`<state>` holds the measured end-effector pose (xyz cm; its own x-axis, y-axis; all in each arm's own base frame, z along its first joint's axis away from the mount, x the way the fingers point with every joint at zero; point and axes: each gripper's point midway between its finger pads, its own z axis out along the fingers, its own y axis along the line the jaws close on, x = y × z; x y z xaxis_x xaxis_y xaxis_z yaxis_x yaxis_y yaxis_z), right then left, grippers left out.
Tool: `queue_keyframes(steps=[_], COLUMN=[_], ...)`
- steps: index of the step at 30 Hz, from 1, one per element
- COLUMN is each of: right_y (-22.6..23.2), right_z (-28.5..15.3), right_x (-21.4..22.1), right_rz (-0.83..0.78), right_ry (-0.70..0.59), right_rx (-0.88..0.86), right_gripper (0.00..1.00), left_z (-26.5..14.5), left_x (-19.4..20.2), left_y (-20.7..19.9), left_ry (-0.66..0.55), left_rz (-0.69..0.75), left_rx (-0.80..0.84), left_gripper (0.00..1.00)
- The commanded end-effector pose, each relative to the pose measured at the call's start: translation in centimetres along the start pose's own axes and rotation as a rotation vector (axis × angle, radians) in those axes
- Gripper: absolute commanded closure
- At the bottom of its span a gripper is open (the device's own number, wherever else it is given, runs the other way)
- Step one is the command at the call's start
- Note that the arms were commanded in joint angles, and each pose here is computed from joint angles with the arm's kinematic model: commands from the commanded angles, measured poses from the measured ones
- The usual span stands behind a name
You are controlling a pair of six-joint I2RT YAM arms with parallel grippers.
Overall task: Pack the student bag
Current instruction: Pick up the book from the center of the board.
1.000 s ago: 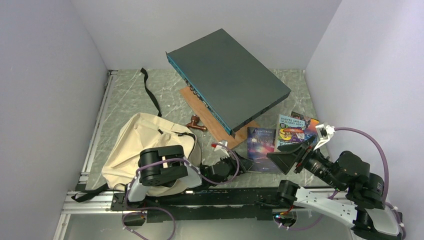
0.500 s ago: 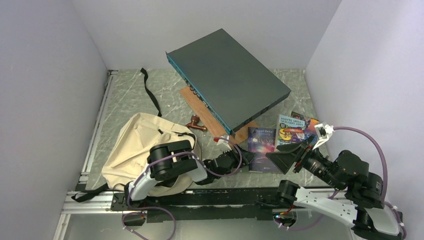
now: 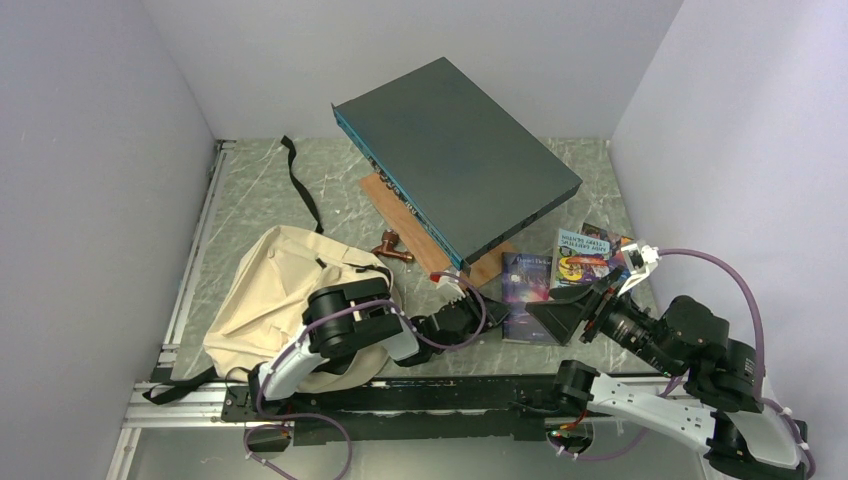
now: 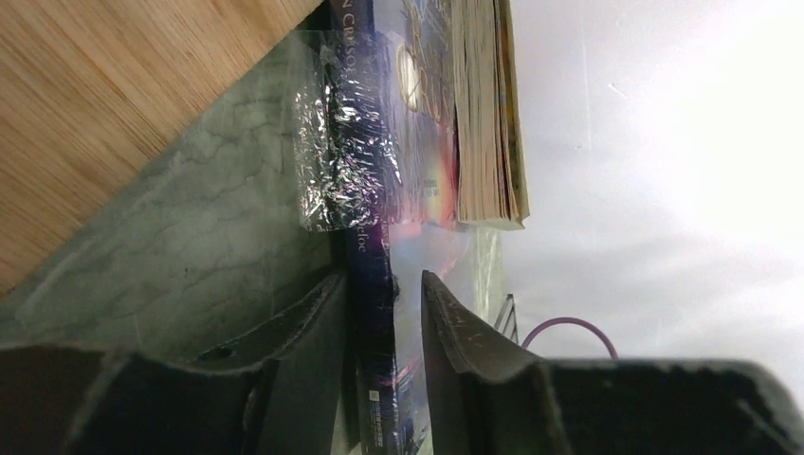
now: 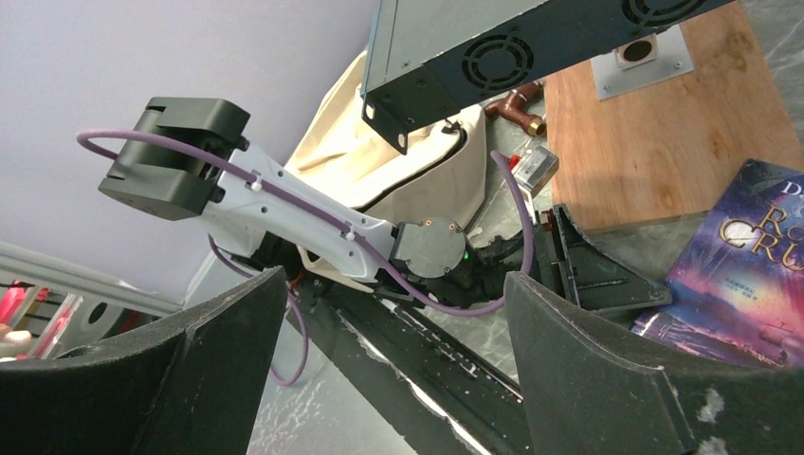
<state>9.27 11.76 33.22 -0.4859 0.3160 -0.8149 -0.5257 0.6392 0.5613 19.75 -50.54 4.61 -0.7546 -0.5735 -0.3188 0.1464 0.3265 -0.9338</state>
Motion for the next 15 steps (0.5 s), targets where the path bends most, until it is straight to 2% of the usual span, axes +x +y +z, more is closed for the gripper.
queue_keyframes(steps=[1, 4, 10, 15], right_y=[1.0, 0.9, 0.6, 0.5], right_z=[0.2, 0.2, 0.2, 0.3], right_x=[-1.0, -0.9, -0.8, -0.7], right_rz=[0.013, 0.015, 0.015, 0.007], right_ry=[-0.033, -0.032, -0.036, -0.033], right_rx=[-0.037, -0.033, -0.026, -0.019], right_gripper=[0.13, 0.13, 0.13, 0.12], left_z=[0.2, -0.4, -3.5, -6.5], left_x=[0.3, -0.6, -4.2, -6.4], left_y=[0.8, 0.3, -0.8, -1.3], left_ry=[0.016, 0.004, -0.062, -0.101], left_rz=[0.003, 0.022, 0.090, 0.094], left_rx=[0.006, 0.030, 0.043, 0.051], left_gripper=[0.66, 0.80, 0.98, 1.00])
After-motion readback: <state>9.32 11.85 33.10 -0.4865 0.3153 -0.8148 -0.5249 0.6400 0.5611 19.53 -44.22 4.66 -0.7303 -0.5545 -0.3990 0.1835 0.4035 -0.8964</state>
